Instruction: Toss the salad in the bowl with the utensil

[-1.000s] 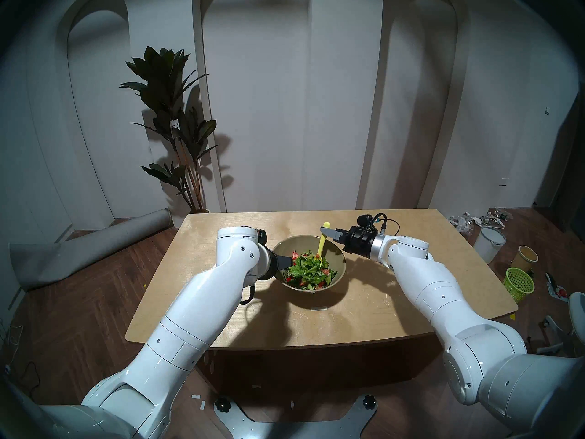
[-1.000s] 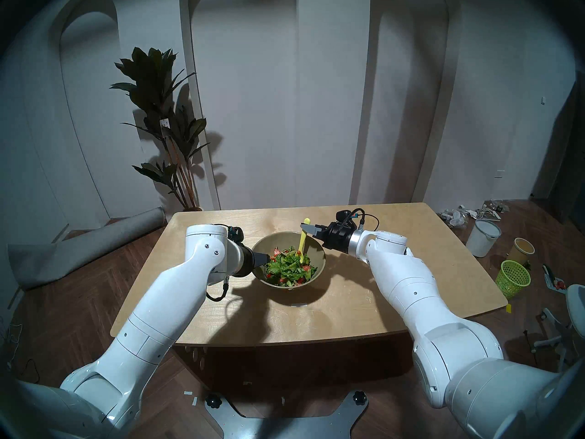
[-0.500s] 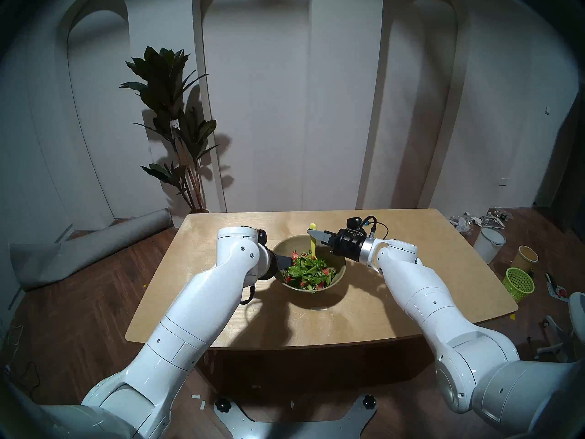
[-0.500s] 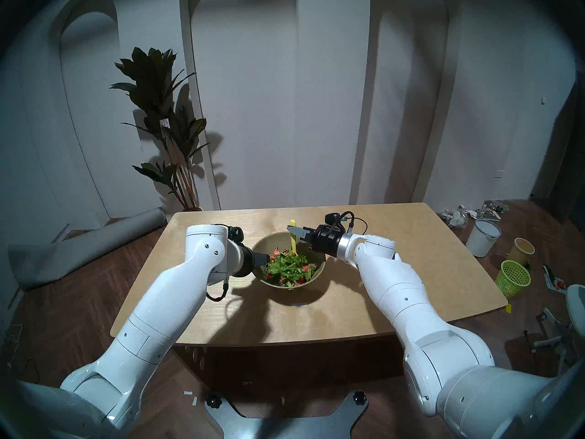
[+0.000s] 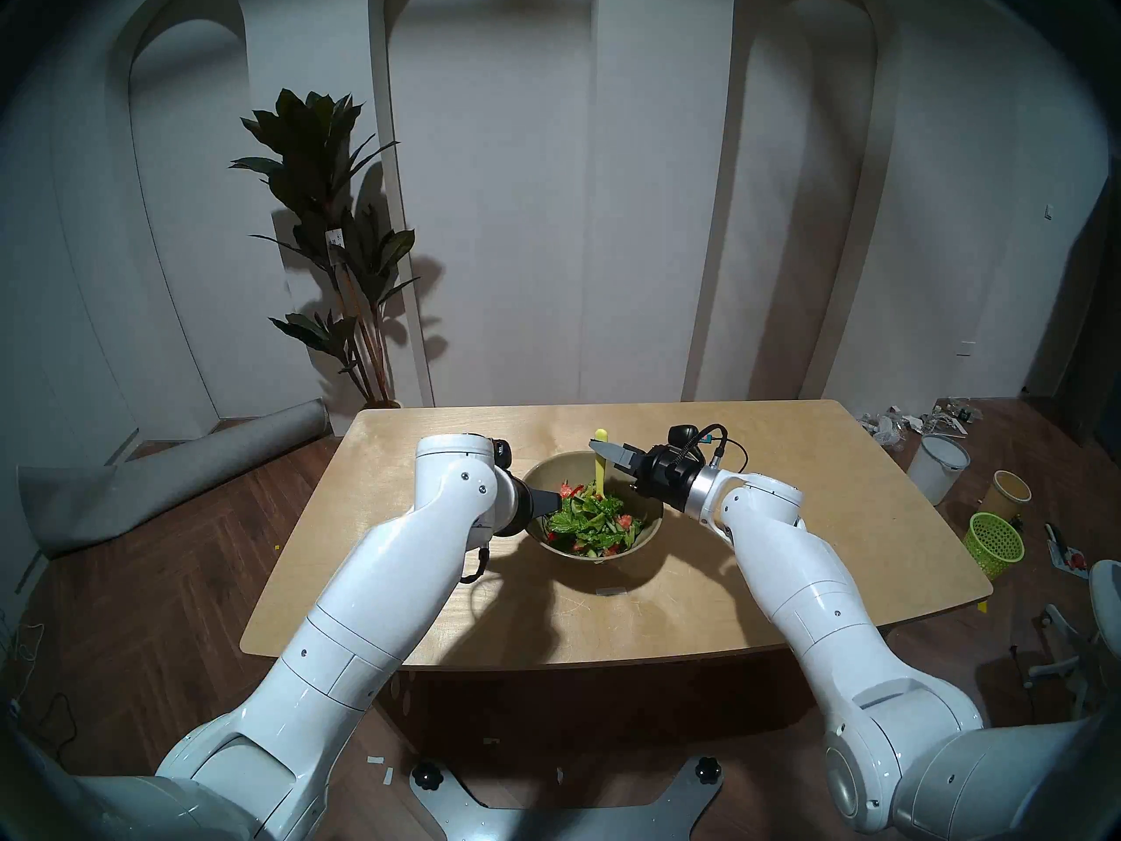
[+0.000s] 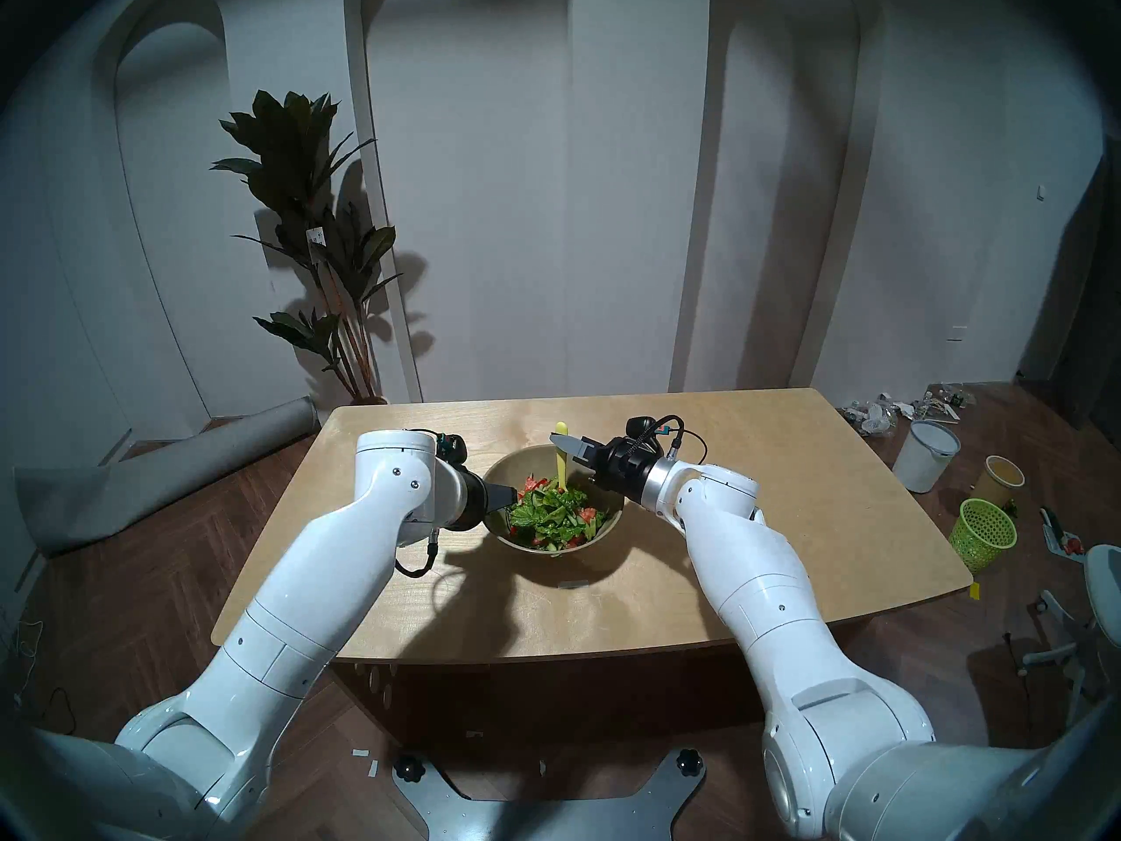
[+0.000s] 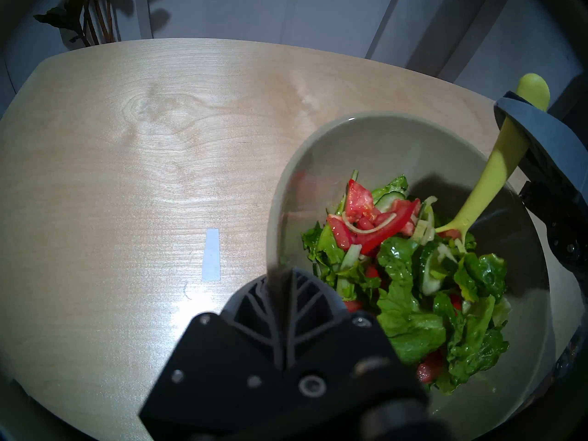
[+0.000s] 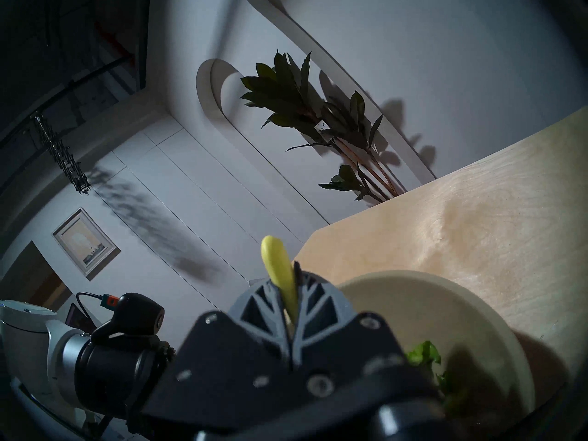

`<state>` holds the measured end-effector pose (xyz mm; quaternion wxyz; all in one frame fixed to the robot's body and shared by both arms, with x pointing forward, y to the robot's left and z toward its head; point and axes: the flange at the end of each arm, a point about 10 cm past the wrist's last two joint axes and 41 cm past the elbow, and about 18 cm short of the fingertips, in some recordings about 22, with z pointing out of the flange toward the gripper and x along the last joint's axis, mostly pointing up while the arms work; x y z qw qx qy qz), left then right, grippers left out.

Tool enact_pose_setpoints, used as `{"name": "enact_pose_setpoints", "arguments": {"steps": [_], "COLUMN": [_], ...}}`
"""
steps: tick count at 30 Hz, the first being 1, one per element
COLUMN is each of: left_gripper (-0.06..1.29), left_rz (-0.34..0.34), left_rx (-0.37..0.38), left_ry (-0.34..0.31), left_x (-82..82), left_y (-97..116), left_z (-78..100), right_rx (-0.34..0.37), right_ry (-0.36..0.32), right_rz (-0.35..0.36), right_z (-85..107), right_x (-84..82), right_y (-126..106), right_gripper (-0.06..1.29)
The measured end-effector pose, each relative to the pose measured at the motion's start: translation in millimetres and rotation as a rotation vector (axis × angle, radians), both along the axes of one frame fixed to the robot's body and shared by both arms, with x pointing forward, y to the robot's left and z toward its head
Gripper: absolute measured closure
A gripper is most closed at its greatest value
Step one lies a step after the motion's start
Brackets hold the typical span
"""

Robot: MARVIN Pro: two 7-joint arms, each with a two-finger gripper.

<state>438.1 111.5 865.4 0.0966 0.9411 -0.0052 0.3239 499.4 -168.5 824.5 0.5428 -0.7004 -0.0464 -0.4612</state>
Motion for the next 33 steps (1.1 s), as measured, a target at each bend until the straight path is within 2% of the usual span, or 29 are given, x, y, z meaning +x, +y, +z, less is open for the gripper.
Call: {"name": "enact_pose_setpoints", "arguments": {"steps": [5,9,25,33], "left_gripper": [1.26,1.26,1.26,1.26], "left_rz": [0.000,0.000,0.000,0.000], "left_rx": [0.000,0.000,-0.001,-0.001], "left_ry": [0.000,0.000,0.000,0.000], "left_x": [0.0,0.0,-0.1,-0.1], "left_y": [0.0,-0.1,-0.2,-0.3], "left_z": [0.0,0.0,0.0,0.0], "right_rx": [0.026,0.018,-0.006,-0.014], "right_ry": [0.001,0.007,0.017,-0.014], "right_rz": [-0.001,-0.027,-0.080,-0.083], "right_z": [6.5,15.3,29.8,36.8], "right_x": [-7.5,-9.2,-5.9,-2.6], "right_y": [-2.3,-4.6,-1.6,0.2], "right_gripper": [1.25,1.26,1.26,1.26]}}
